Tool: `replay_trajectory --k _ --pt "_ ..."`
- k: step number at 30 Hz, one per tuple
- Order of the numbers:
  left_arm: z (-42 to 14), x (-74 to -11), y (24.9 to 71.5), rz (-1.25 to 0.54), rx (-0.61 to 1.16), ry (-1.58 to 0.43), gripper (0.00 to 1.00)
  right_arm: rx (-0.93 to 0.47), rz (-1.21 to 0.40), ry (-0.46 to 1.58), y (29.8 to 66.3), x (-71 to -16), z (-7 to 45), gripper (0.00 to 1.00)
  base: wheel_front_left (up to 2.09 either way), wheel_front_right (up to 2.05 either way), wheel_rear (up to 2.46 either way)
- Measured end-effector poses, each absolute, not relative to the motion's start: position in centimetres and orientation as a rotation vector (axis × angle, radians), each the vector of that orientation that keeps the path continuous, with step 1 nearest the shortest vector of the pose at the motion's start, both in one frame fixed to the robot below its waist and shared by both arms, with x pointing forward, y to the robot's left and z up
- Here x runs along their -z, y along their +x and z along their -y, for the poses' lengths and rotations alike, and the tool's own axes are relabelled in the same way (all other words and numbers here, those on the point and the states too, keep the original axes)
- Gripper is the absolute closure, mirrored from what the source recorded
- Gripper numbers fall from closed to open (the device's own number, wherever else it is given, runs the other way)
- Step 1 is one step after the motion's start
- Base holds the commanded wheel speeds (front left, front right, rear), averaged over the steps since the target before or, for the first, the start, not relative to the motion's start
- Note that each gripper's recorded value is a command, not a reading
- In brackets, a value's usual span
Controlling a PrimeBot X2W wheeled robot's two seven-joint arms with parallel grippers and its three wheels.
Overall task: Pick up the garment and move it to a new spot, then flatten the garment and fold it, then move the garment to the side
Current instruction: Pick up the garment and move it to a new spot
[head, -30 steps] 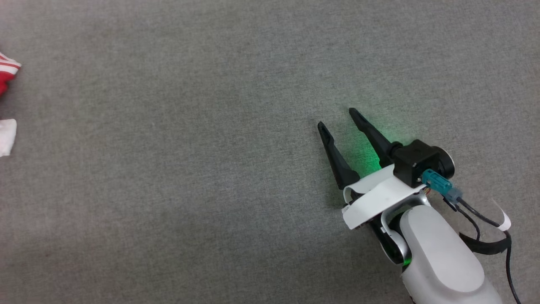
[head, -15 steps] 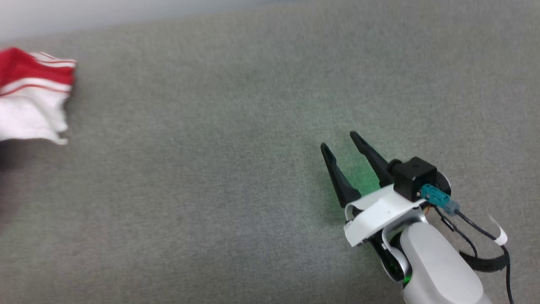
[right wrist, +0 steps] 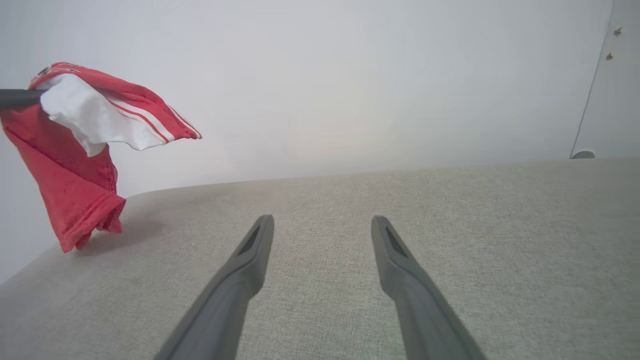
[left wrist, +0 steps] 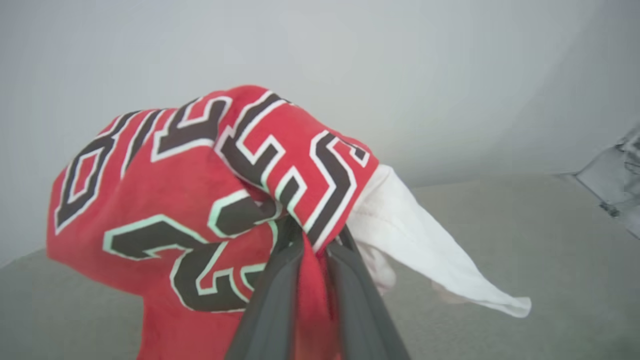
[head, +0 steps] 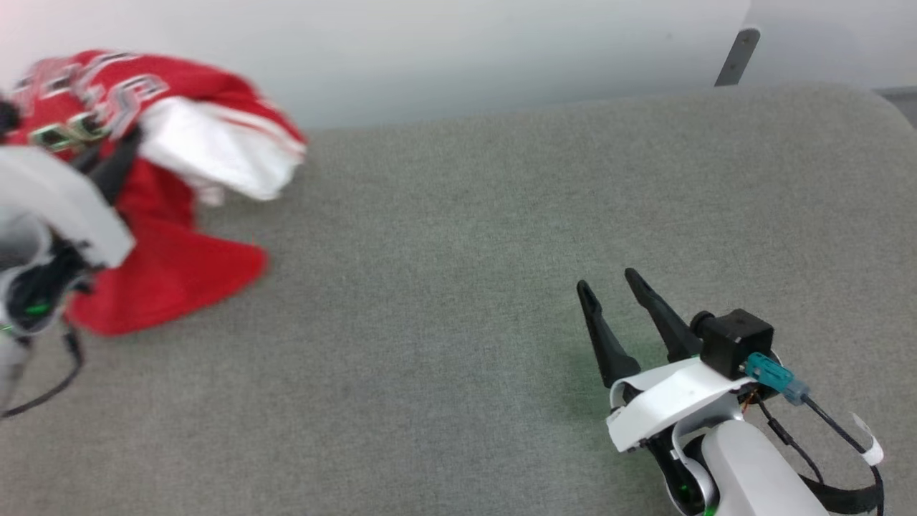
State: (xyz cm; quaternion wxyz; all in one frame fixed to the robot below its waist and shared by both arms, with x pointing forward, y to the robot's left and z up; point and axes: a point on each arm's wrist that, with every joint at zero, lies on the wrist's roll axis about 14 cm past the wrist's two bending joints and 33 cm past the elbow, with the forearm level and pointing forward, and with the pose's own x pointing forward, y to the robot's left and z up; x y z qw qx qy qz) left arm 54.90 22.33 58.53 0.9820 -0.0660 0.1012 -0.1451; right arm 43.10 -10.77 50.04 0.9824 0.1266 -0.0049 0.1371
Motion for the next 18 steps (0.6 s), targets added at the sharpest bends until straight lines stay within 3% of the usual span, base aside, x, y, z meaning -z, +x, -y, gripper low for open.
replay_trajectory --k 12,18 --pt "-1.7 -59.2 51.0 -0.223 0.850 -0.144 1.00 -0.135 0.057 0.290 42.2 -50.9 15.5 0.00 0.00 0.00 0.00" --pt "4.6 -54.8 49.5 -0.347 1.000 -0.114 1.00 -0.042 0.073 0.311 41.4 -51.0 18.7 0.00 0.00 0.00 0.00"
